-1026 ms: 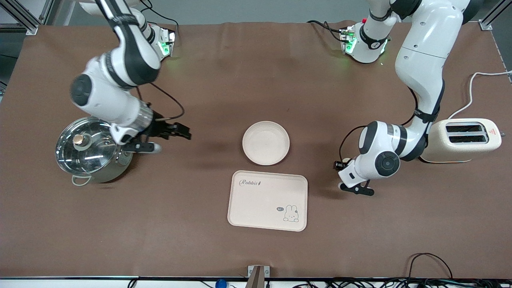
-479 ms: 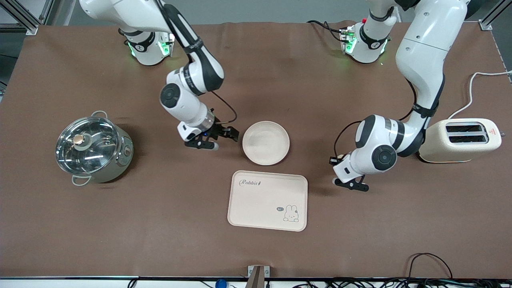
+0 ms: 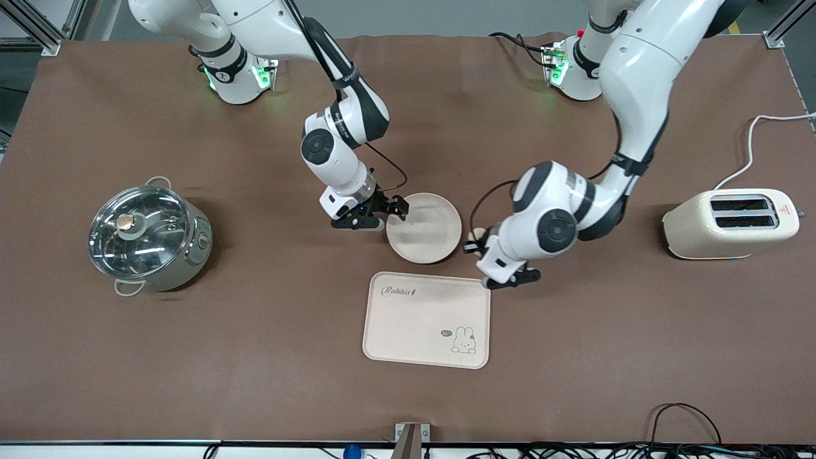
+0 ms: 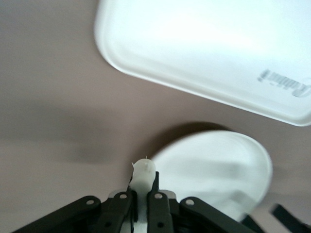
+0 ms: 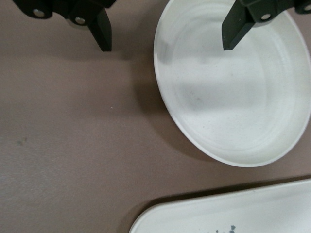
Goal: Place bun in plate and plate on tray
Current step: 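Lift the bun over the plate while the right gripper grasps the plate rim, then lower the bun onto the white plate and open the left gripper, then slide the plate onto the tray with the right gripper while the left gripper withdraws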
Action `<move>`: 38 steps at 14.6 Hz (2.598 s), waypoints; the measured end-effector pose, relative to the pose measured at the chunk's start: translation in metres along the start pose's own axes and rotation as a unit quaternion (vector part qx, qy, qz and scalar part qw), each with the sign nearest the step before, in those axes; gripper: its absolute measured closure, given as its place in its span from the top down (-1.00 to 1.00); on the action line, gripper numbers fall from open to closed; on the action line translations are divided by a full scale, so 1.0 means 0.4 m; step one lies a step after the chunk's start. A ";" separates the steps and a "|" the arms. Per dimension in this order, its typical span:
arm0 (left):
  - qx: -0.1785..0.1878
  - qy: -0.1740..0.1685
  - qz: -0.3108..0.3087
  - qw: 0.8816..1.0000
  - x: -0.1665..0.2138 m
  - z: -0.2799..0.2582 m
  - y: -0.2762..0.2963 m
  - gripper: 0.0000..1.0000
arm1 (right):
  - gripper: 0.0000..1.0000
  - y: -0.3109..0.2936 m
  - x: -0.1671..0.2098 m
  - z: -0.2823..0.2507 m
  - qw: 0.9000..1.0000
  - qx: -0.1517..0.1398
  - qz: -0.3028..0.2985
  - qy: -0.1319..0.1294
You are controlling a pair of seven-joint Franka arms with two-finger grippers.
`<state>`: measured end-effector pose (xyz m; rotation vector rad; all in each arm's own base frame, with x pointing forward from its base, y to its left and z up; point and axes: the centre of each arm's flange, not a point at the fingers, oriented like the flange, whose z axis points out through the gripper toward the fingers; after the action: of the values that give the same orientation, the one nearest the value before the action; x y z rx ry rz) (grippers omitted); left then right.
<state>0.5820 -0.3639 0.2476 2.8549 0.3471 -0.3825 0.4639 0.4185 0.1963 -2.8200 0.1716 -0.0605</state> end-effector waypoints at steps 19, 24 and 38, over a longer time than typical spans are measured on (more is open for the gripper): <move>-0.022 0.023 -0.058 0.998 -0.020 0.058 0.079 1.00 | -0.84 -0.004 0.015 0.034 0.998 -0.006 -0.054 0.031; 0.040 0.096 0.042 0.994 0.033 -0.108 0.026 1.00 | -0.84 -0.004 0.028 0.025 0.998 -0.004 -0.052 0.037; 0.155 0.157 0.162 0.962 -0.203 -1.013 -0.333 1.00 | -0.88 0.002 0.419 -0.105 0.994 0.049 0.004 0.101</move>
<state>0.5629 -0.1469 0.6234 3.2035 -0.1474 0.0928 0.6276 0.3841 0.2397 -2.7111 0.2193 -0.3425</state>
